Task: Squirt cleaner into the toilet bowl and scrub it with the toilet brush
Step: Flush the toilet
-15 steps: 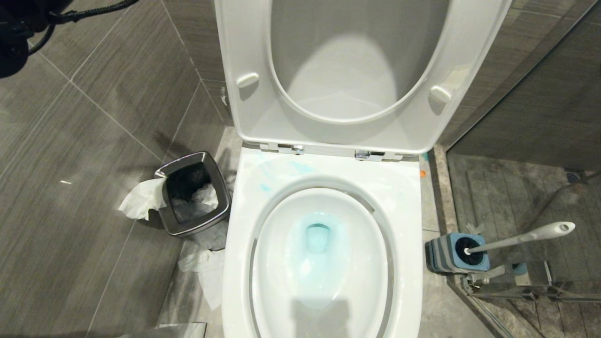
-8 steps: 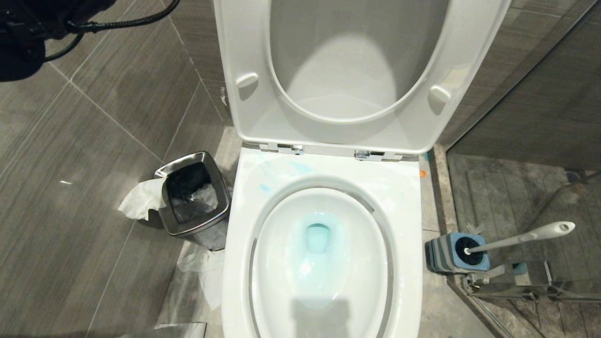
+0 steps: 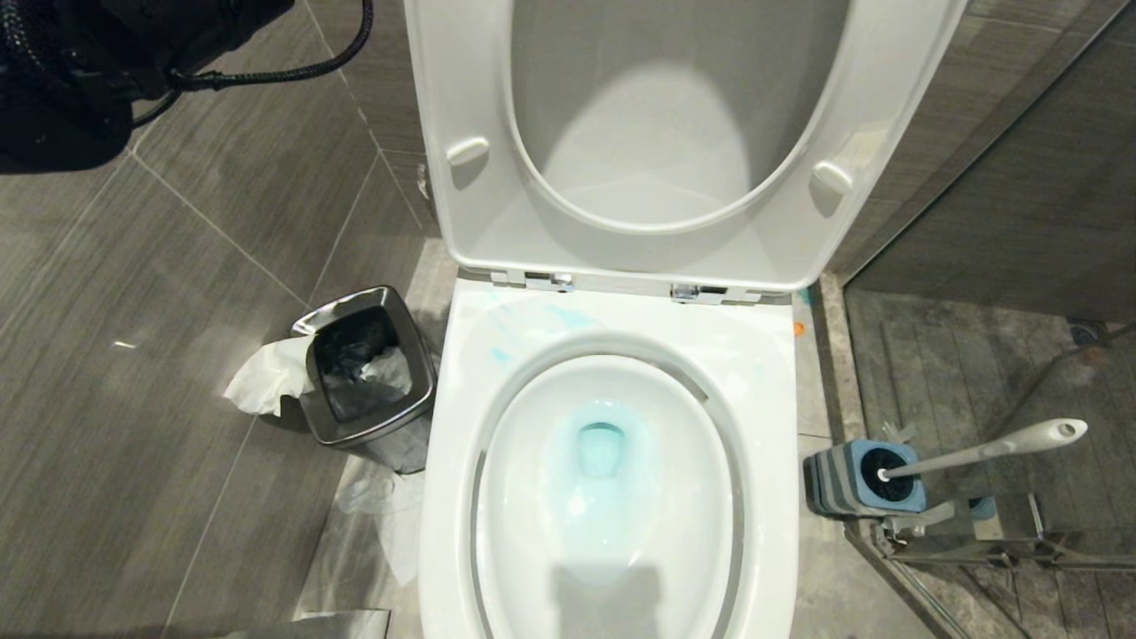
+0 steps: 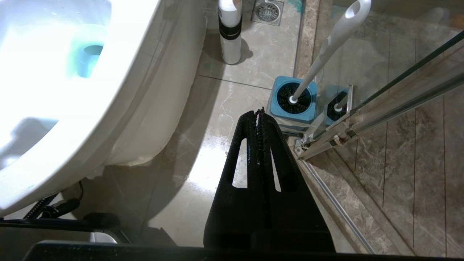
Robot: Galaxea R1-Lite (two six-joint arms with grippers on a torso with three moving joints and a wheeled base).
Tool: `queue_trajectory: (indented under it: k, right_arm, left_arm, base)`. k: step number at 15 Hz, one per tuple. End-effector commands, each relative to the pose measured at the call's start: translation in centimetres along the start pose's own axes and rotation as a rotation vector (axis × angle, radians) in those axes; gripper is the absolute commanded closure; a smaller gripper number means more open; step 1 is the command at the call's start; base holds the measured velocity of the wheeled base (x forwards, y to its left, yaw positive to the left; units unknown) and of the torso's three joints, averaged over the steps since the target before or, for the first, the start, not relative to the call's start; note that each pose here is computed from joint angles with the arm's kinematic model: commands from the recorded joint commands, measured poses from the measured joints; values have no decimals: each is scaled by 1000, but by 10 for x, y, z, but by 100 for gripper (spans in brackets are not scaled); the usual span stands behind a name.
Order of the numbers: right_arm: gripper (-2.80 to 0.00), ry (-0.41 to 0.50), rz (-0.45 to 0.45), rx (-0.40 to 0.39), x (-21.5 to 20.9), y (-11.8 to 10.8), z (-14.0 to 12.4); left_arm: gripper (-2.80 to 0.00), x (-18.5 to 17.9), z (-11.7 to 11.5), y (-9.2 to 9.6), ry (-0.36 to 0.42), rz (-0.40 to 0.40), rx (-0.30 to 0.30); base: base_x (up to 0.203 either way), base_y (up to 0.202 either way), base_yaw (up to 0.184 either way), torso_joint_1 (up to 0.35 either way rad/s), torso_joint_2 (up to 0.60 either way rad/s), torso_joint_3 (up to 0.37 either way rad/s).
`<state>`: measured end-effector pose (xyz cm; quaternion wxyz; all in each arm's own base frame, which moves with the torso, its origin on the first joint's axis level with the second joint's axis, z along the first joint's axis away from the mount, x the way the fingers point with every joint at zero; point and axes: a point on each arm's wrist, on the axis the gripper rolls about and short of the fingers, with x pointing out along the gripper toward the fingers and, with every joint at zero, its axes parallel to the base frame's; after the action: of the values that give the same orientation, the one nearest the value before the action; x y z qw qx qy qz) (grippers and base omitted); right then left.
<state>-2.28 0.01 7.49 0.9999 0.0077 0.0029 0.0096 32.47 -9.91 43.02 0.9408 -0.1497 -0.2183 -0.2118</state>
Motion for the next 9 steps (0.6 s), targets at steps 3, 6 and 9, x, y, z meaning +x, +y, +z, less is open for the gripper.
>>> queue_trajectory:
  k: [3,6,9]
  right_arm:
    - [0,0,-1,0,0,0,0]
    - [0,-1,1,0,0,0,0]
    - [0,0,1,0,0,0,0]
  left_arm:
    - [0,2,-4,-3,6,-12,-15]
    - [0,1,0,-7,-13,-24,-19]
    - [0,1,1,-7,-26,-26,-15]
  base:
    - [0,0,0,0,0,0]
    - [0,0,0,0,0,0]
    - [0,0,0,0,0,0]
